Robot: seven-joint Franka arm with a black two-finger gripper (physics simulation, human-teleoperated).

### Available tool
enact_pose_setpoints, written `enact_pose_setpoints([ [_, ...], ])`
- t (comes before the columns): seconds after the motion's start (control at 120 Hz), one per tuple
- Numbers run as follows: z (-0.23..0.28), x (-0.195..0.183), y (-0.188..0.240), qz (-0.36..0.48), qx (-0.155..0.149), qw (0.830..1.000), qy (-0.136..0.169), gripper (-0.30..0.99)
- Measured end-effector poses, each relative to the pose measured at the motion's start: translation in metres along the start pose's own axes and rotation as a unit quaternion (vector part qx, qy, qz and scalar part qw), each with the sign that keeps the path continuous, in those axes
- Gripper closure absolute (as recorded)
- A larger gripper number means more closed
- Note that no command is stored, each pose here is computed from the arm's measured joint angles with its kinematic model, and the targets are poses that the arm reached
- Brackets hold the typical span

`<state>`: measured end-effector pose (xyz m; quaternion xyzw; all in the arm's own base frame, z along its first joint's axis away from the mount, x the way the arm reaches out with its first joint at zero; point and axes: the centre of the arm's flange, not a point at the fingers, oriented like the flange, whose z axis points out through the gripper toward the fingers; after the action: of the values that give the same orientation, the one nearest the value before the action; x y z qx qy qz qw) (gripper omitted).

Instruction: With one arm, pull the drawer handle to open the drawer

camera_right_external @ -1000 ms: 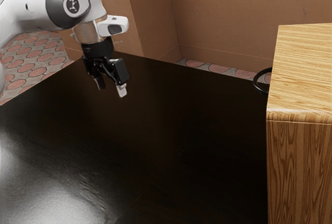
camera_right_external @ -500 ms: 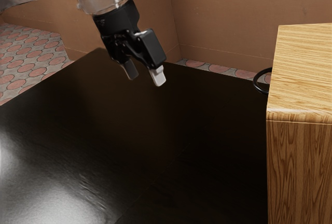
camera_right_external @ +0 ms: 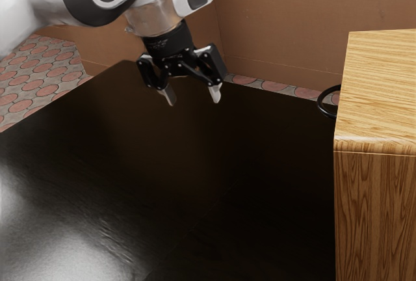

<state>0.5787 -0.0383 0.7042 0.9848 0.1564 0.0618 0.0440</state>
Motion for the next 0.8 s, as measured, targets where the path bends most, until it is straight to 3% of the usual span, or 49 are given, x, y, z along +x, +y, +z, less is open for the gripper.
enact_pose_setpoints([
  [0.3, 0.008, 0.020, 0.009, -0.052, -0.013, 0.999, 0.008, 0.00],
  [0.8, 0.035, 0.031, 0.090, -0.068, -0.042, 0.997, -0.013, 0.00],
])
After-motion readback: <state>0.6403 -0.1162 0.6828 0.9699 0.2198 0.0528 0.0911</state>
